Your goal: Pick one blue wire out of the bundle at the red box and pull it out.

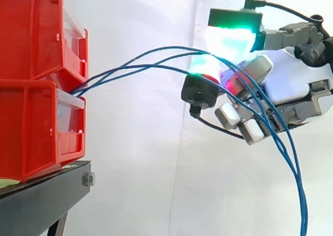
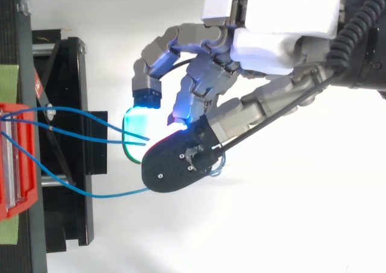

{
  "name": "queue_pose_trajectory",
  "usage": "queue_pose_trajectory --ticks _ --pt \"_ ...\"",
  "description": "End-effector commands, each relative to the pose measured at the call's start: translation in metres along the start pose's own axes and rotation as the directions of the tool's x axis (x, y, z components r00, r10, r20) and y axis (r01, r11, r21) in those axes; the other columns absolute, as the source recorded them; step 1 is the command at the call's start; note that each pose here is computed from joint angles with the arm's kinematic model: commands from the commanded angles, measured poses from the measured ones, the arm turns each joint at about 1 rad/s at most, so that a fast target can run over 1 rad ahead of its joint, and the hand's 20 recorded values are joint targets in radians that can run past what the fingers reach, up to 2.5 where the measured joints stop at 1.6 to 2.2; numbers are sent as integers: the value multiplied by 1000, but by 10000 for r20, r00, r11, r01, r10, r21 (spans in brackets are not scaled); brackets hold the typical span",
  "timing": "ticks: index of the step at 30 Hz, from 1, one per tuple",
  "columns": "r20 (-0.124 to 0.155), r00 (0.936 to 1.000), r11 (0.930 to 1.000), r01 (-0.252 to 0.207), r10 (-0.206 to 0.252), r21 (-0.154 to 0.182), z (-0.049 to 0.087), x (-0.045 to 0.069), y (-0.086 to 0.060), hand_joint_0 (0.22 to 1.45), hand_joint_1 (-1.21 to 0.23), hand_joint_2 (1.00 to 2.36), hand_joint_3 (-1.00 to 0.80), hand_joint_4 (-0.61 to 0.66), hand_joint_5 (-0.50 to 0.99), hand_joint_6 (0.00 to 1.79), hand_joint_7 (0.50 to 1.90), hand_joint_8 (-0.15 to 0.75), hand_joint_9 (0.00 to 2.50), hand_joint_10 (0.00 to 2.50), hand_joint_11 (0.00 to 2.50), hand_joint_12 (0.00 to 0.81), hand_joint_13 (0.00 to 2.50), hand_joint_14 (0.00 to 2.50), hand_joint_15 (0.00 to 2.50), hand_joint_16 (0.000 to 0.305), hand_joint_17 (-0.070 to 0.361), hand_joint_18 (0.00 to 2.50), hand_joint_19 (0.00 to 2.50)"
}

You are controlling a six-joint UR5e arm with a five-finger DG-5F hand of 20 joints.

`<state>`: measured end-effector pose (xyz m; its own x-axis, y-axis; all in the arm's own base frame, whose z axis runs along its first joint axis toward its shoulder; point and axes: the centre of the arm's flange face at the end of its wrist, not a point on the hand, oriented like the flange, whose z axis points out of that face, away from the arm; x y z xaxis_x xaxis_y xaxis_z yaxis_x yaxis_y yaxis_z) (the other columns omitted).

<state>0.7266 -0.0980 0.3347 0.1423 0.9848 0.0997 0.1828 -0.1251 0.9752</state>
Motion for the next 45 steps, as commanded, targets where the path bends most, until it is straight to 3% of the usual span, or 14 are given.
queue_pose_trajectory --ticks 1,3,16,20,24,29,32,45 --pt "46 10000 10000 -8 8 -25 -1 -4 2 732 -896 1013 -299 130 -190 907 966 402 922 447 1126 419 936 13 509 47 106 929 484" --pt "48 10000 10000 -5 5 -10 -1 -4 1 759 -943 1013 -310 179 -187 910 1034 402 933 370 1143 412 939 15 504 46 104 930 481" --pt "105 9999 10000 -51 51 -32 -1 -8 2 762 -942 1000 -500 239 -184 898 973 398 967 204 1187 410 952 15 499 46 104 952 463" --pt "101 9999 10000 -41 42 -62 0 -8 3 763 -902 1000 -490 220 -192 895 1132 392 974 171 1188 409 955 13 502 46 104 952 463" --pt "105 9999 10000 -36 36 -32 -1 -8 2 768 -882 1003 -450 242 -197 904 1166 402 980 121 1193 414 953 15 497 46 104 944 479" --pt "110 9999 10000 -30 30 -2 -1 -8 2 715 -868 1004 -430 304 -195 906 1088 404 990 68 1190 416 954 15 497 47 105 943 487" --pt "110 9999 10000 -30 30 -2 -1 -8 2 657 -831 1004 -443 288 -192 900 892 403 990 27 1216 419 950 13 498 47 106 932 499" --pt "110 9999 10000 -30 30 -2 -1 -8 2 648 -803 1010 -355 244 -182 893 936 407 1000 0 1197 422 954 14 500 47 106 930 510"
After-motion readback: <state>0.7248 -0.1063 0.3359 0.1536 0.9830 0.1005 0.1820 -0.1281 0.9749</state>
